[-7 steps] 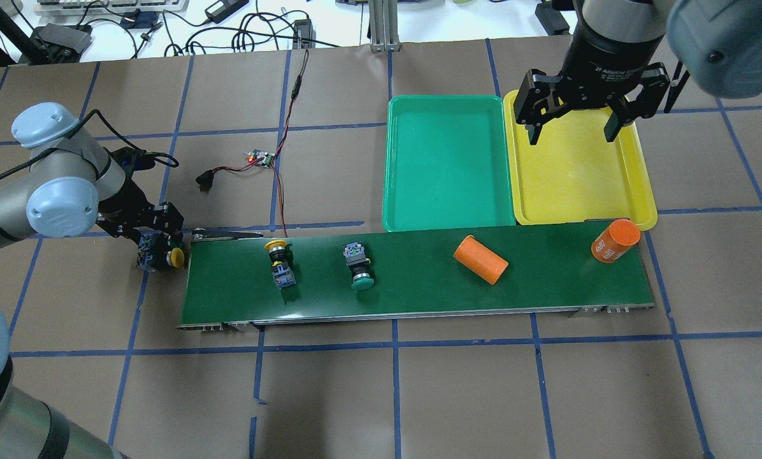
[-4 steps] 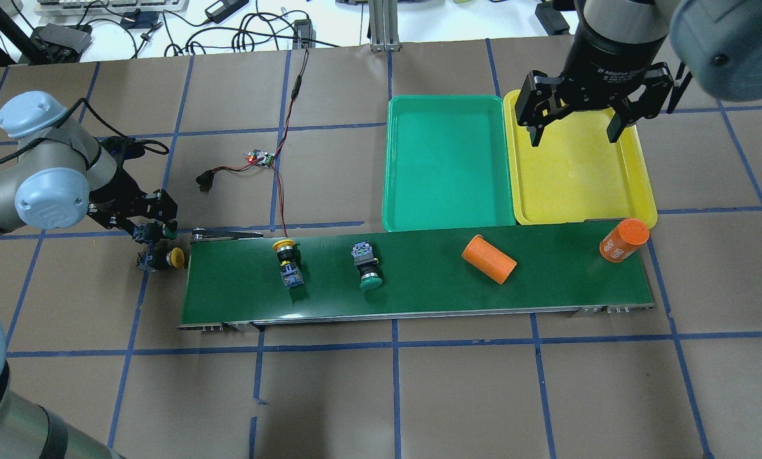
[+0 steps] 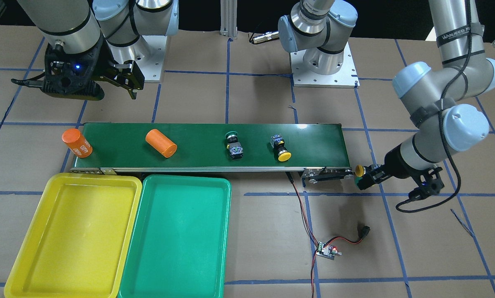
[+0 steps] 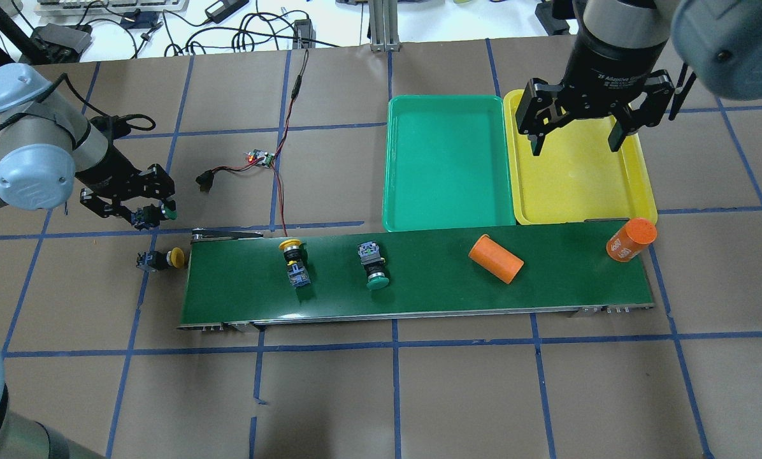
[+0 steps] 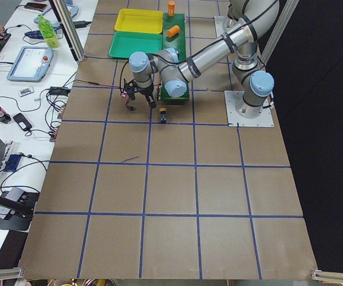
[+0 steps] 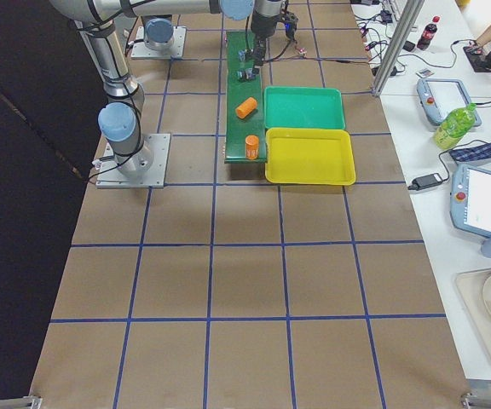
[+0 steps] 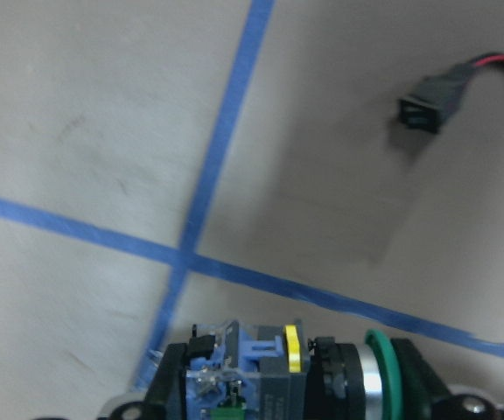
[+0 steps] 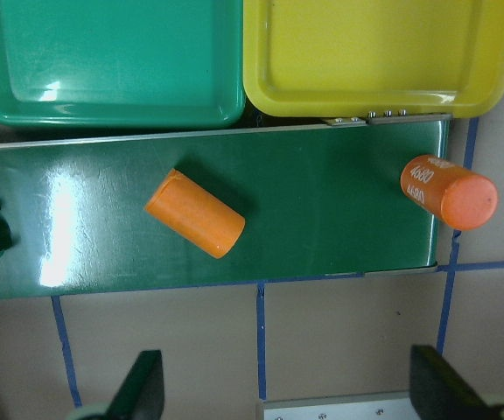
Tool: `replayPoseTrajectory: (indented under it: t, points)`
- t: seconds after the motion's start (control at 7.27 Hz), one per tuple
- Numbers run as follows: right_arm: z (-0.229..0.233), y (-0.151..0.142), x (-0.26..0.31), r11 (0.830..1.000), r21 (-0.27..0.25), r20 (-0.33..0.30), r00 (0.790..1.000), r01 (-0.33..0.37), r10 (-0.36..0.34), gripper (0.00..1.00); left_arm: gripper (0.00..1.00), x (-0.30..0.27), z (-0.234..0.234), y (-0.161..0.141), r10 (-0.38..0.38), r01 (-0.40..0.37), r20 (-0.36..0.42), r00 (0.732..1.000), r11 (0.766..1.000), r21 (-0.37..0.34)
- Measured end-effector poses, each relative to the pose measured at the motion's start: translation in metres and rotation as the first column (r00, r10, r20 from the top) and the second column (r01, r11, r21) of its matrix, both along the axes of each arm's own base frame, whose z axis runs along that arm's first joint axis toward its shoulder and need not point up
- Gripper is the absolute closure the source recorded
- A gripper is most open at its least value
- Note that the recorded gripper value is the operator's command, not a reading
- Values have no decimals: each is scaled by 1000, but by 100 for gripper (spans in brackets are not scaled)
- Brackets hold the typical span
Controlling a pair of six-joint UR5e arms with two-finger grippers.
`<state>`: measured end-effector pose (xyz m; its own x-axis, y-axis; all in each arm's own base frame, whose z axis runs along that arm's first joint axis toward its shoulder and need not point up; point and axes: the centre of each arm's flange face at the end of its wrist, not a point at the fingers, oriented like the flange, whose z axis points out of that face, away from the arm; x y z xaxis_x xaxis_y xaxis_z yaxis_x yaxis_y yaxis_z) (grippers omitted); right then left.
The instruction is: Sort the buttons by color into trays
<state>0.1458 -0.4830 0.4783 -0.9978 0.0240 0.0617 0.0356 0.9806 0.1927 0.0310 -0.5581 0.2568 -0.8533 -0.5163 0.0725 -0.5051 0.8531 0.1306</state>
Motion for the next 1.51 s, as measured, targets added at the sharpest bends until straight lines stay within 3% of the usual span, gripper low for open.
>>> replayPoseTrajectory:
  t: [0.41, 0.55, 0.69, 0.96, 1.24, 1.51]
  points:
    - [-19, 8, 4, 998, 70, 4, 1000, 9, -9, 0, 100, -48, -4, 59, 244, -242, -21, 969, 968, 70]
    - [-33, 11, 5, 997, 71, 7, 1000, 2, -3, 0, 92, -56, -2, 72, 303, -299, -36, 952, 951, 81]
    - [-51, 15, 6, 997, 71, 8, 1000, -2, 2, 0, 74, -62, 0, 80, 343, -338, -57, 937, 937, 92]
    - [-78, 27, 11, 997, 75, 8, 1000, -17, 16, 2, 6, -66, -8, 91, 377, -368, -70, 924, 922, 117]
    - [-99, 36, 13, 998, 62, 7, 1000, -24, 23, 2, 0, -63, -10, 89, 387, -379, -74, 919, 920, 99]
    - [-128, 56, 12, 998, -37, 18, 998, -58, 59, 0, 0, -62, -5, 86, 384, -379, -80, 920, 922, 76]
